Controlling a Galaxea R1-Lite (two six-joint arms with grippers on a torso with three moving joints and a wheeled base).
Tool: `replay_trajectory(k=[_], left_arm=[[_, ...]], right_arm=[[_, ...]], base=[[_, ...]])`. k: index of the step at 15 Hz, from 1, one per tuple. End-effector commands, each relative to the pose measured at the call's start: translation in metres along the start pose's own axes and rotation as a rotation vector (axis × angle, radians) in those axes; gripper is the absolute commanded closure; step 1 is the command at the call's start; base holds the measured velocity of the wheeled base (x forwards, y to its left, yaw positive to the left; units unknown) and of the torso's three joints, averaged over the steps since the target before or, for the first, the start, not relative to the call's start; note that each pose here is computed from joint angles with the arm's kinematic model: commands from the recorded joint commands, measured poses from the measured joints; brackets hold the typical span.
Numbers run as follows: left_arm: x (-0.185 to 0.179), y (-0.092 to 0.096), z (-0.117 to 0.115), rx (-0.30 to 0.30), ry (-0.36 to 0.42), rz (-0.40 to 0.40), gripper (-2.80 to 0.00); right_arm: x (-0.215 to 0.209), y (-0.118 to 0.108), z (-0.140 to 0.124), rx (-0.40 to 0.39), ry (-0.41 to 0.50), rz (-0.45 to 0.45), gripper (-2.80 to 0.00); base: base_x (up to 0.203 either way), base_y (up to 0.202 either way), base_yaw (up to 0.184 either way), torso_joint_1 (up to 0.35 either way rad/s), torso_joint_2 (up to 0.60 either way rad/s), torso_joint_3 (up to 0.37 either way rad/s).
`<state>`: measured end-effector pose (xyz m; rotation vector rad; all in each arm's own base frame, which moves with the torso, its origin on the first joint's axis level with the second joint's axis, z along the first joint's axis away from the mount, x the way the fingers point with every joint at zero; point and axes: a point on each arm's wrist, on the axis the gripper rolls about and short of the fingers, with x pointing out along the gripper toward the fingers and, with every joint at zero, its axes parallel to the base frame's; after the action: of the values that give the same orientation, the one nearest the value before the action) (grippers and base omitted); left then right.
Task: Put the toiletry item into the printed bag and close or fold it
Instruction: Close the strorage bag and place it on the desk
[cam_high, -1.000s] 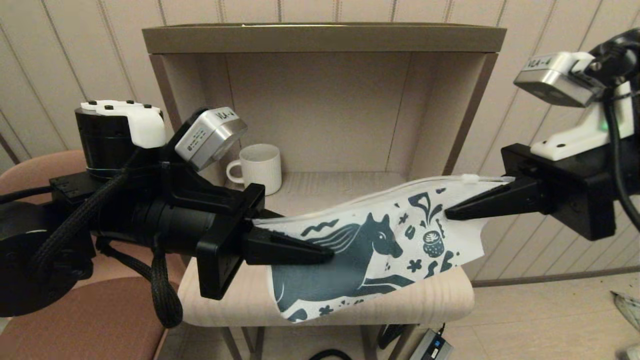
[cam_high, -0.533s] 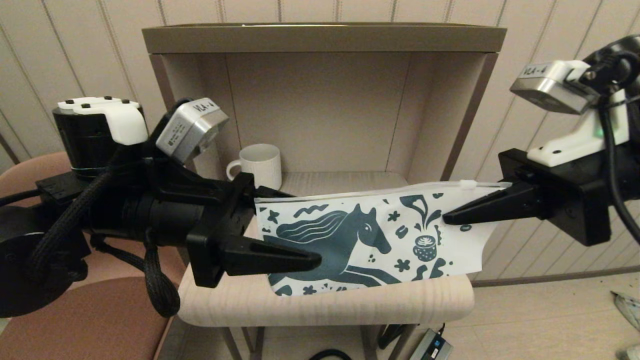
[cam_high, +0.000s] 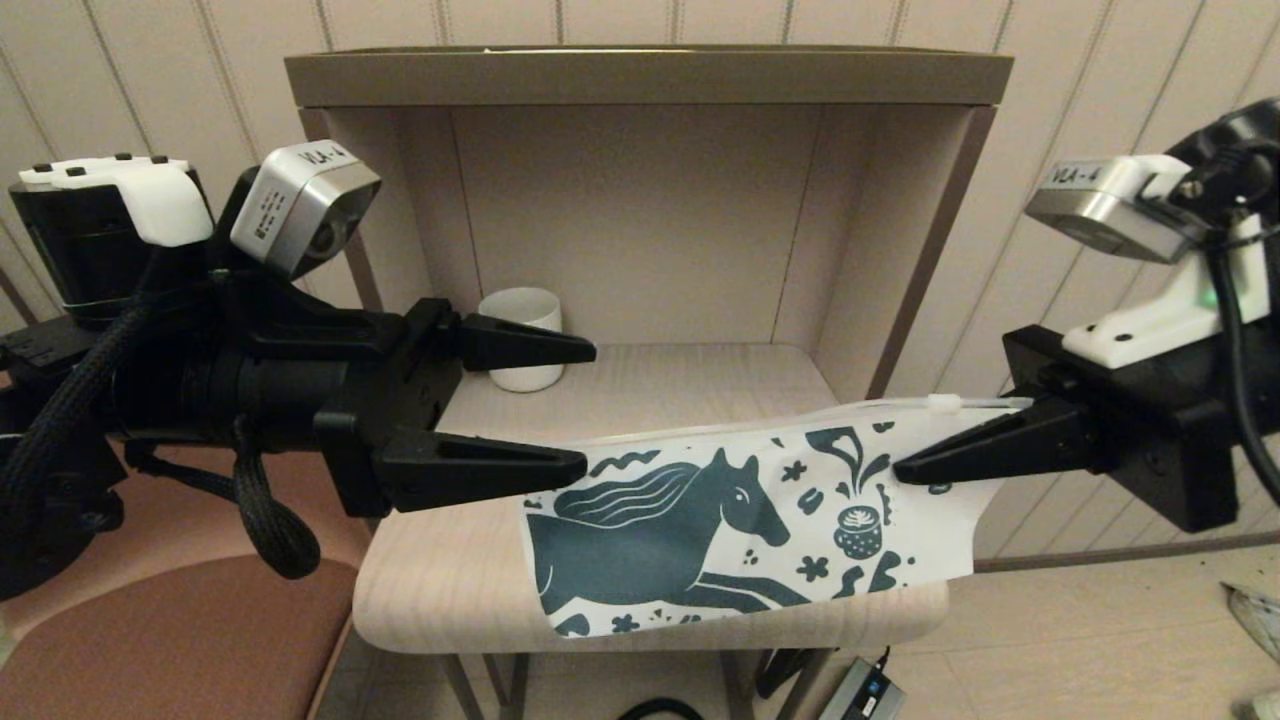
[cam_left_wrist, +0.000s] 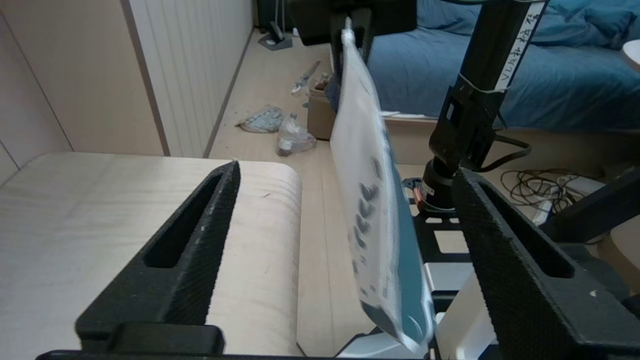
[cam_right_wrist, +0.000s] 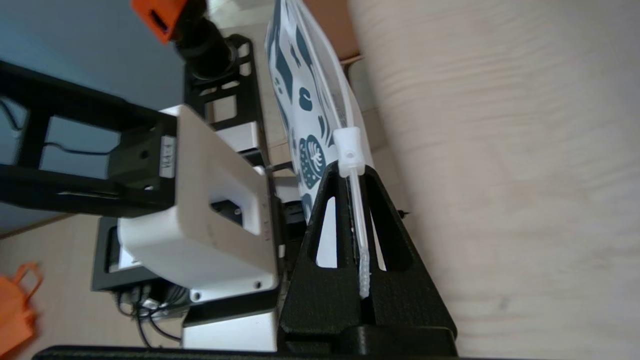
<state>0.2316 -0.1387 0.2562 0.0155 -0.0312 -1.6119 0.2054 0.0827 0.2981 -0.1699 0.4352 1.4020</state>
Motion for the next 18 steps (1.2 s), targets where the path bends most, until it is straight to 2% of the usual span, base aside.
replay_trajectory(k=[1, 5, 10, 11, 18], left_arm=[[-0.001, -0.001, 0.002, 0.009, -0.004, -0.006, -2.80], [0.000, -0.001, 0.003, 0.000, 0.000, -0.009, -2.80], [0.003, 0.002, 0.001, -0.051, 0.022, -0.015, -2.80], [0.004, 0.003, 0.001, -0.069, 0.031, -0.016, 0.00], [0.001, -0.001, 0.016, -0.079, 0.011, -0.011, 0.00]], right_arm=[[0.008, 0.005, -0.002, -0.001, 0.017, 0.037, 0.00], [0.031, 0.008, 0.003, -0.035, 0.097, 0.043, 0.00], [0.044, -0.004, 0.019, -0.025, 0.096, 0.043, 0.00], [0.046, -0.005, 0.022, -0.027, 0.101, 0.036, 0.00], [0.049, -0.006, 0.017, -0.011, 0.119, 0.035, 0.00]], base=[[0.000, 0.000, 0.000, 0.000, 0.00, 0.000], [0.000, 0.000, 0.000, 0.000, 0.00, 0.000], [0.000, 0.000, 0.000, 0.000, 0.00, 0.000], [0.000, 0.000, 0.000, 0.000, 0.00, 0.000], [0.000, 0.000, 0.000, 0.000, 0.00, 0.000]])
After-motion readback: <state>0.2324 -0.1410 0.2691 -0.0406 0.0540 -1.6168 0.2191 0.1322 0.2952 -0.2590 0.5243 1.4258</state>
